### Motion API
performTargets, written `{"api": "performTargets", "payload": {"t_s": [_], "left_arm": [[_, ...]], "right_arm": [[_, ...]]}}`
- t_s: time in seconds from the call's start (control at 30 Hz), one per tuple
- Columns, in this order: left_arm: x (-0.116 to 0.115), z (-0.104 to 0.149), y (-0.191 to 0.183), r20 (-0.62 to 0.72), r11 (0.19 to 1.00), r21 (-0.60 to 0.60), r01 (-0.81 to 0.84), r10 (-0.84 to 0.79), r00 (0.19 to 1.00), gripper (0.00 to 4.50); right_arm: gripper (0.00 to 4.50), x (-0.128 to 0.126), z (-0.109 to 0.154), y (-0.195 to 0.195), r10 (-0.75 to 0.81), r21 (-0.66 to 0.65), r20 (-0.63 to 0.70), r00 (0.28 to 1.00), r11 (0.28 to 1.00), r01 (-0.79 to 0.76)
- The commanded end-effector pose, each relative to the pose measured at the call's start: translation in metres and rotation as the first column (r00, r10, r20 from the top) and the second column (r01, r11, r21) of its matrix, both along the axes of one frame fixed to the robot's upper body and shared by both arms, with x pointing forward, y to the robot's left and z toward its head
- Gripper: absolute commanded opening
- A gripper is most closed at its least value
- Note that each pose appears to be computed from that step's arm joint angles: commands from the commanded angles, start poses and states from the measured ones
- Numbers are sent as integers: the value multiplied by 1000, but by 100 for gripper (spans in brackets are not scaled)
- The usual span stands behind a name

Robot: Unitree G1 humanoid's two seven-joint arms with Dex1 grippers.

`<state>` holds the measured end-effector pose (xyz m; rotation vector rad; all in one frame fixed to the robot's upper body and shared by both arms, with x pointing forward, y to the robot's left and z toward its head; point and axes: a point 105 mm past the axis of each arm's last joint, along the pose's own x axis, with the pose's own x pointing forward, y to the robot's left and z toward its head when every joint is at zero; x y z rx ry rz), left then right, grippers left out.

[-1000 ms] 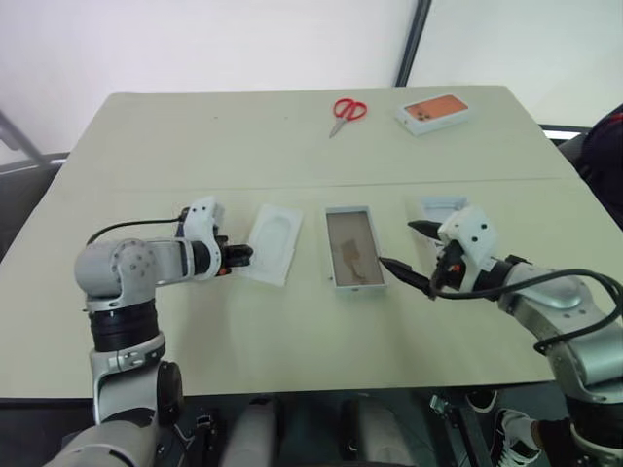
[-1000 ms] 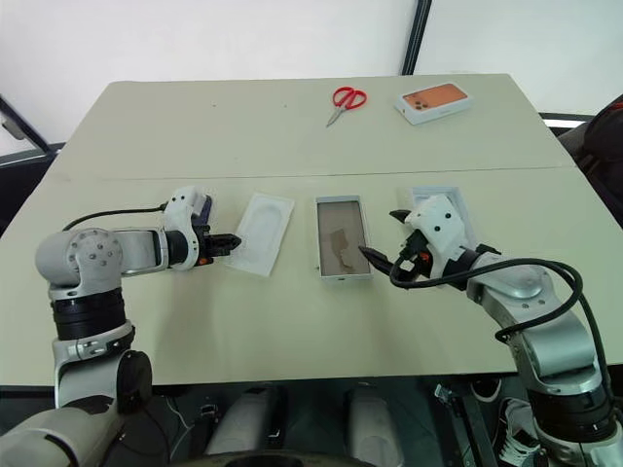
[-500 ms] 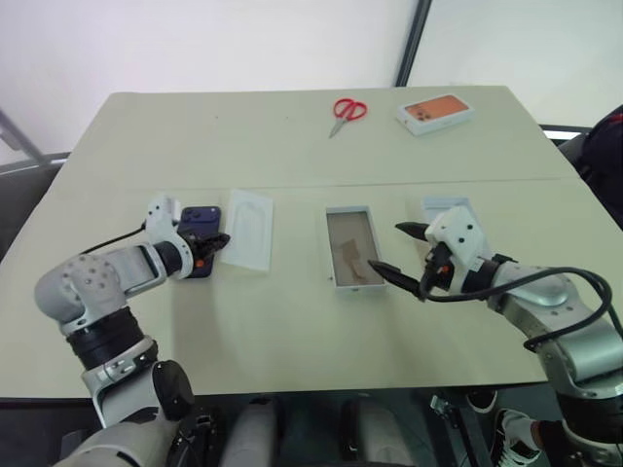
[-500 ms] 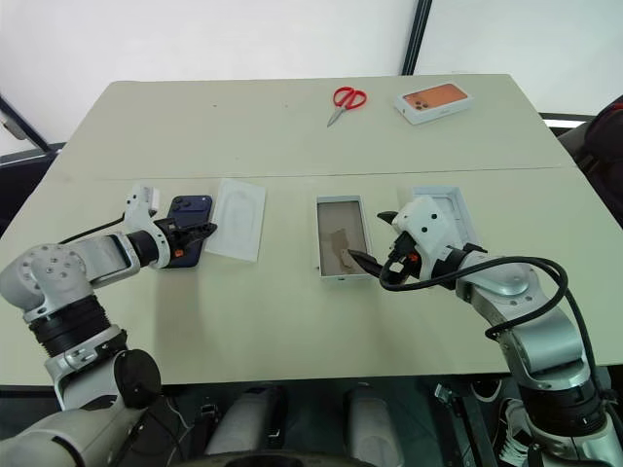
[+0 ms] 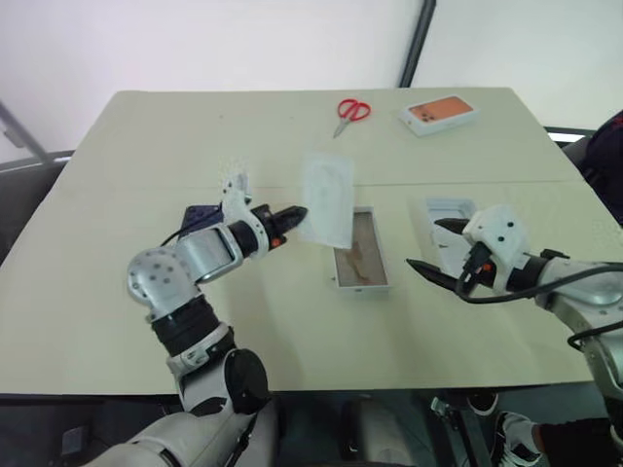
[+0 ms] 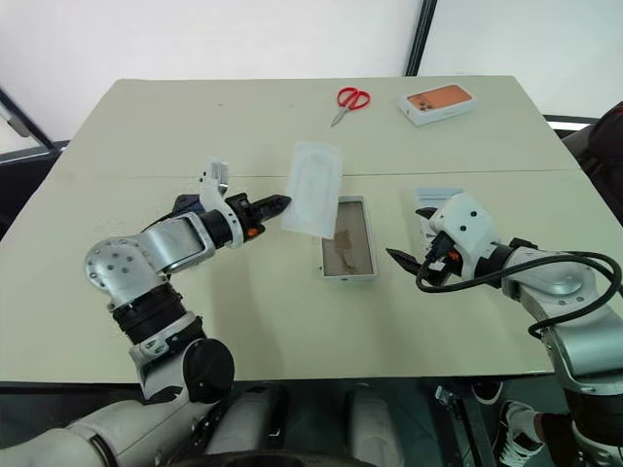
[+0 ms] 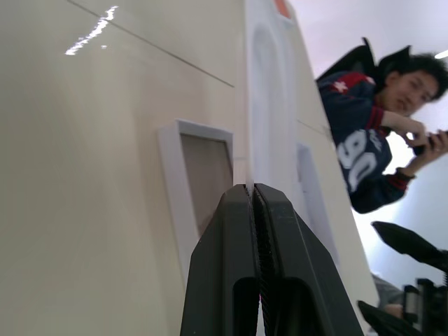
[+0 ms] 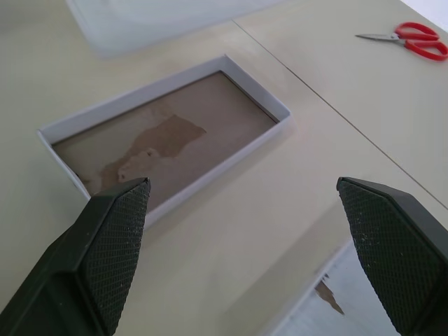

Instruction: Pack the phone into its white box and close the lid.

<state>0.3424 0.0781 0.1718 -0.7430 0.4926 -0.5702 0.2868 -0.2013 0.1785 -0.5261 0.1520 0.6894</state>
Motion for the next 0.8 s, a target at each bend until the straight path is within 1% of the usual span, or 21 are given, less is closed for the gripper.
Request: {"api": "performTargets", "payload": {"t_s": [0.03, 0.13, 0.17, 0.33, 0.5, 0.67, 0.8], "left_arm": [[-10, 9, -38, 7, 996, -58, 72, -71, 997, 6], [-10, -5, -50, -79, 997, -59, 47, -52, 996, 6], [-11, -6, -53, -88, 997, -62, 52, -57, 994, 6], [-16, -3, -65, -81, 990, -81, 117, -123, 989, 6], [-14, 0, -69, -63, 983, -99, 156, -162, 985, 6], [-11, 5, -74, -47, 971, -119, 205, -212, 976, 6], [-13, 3, -81, -56, 966, -113, 231, -238, 970, 6]], "right_arm": [[450, -1, 14, -3, 4, -16, 57, 998, 1000, -4], [450, -2, 14, -3, 11, -26, 54, 998, 1000, -9], [450, -2, 14, -2, 13, -27, 54, 998, 1000, -12], [450, -3, 10, 3, 28, -25, 44, 999, 999, -27], [450, -2, 8, 10, 51, -15, 38, 998, 999, -50], [450, -7, -1, 26, 106, 4, 1, 994, 994, -106], [450, -17, -13, 49, 207, 18, -45, 977, 978, -206]]}}
